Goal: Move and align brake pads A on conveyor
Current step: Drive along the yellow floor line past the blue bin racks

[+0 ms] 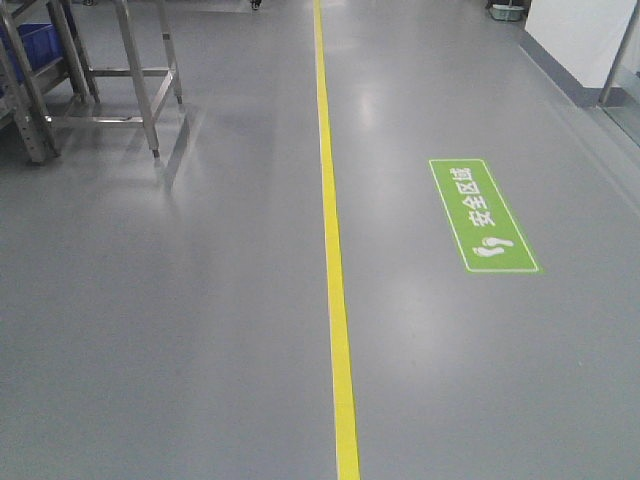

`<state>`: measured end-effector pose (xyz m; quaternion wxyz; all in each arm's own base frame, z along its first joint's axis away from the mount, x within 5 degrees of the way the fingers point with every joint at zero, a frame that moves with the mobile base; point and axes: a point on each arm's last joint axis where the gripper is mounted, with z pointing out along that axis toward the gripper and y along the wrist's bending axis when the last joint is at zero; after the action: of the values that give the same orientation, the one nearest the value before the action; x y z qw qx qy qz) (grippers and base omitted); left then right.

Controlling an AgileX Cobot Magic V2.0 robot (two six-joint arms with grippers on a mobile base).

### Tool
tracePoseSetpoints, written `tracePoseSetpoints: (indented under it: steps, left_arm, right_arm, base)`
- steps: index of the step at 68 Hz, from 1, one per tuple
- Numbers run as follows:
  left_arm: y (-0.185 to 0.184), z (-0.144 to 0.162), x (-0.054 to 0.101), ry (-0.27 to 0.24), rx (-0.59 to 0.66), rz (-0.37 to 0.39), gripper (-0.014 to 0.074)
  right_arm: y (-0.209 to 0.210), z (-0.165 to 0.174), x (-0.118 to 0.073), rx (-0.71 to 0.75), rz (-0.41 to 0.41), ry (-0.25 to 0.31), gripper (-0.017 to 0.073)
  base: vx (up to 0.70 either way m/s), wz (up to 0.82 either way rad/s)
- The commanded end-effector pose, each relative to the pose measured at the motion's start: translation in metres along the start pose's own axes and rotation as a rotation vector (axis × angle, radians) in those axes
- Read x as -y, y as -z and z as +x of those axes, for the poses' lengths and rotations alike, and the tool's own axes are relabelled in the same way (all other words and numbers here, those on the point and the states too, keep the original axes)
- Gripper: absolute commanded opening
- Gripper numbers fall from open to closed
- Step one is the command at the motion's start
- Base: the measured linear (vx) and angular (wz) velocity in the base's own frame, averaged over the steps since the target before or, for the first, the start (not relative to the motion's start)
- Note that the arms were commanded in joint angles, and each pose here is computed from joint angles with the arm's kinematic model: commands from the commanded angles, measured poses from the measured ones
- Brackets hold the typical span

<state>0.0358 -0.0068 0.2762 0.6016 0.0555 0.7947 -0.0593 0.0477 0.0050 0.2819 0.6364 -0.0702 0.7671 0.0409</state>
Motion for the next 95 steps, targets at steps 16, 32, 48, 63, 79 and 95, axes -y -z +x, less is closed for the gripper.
tracePoseSetpoints:
  steps: [16,32,48,63,79,95]
  left_arm:
    - [0.0029,-0.0145,0.0008,0.008,0.091,0.011,0.0502]
    - [0.0029,-0.0145,0.0008,0.008,0.091,0.011,0.0502]
    - [0.0029,-0.0145,0.0008,0.008,0.091,0.011,0.0502]
    - [0.0029,-0.0145,0.0008,0.008,0.091,0.011,0.0502]
    - [0.0029,-0.0145,0.0008,0.008,0.091,0.011,0.0502]
    - [0.0029,-0.0145,0.0008,0.008,0.091,0.011,0.0502]
  right_arm:
    - [0.0013,-0.0136,0.0002,0.084,0.003,0.017,0.0398]
    - [0.0013,-0.0136,0.0002,0.084,0.003,0.017,0.0398]
    - [0.0013,-0.0136,0.0002,0.084,0.003,0.017,0.0398]
    - [0.0013,-0.0136,0.0002,0.084,0.003,0.017,0.0398]
    - [0.0013,-0.0136,0.0002,0.084,0.003,0.017,0.0398]
    - [0.0013,-0.0136,0.0002,0.084,0.003,0.017,0.0398]
  base:
    - [0.63,0.03]
    - [0.66,0.05]
    - [0.70,0.08]
    - [0.69,0.04]
    - [0.69,-0.04]
    - [0.71,-0.08]
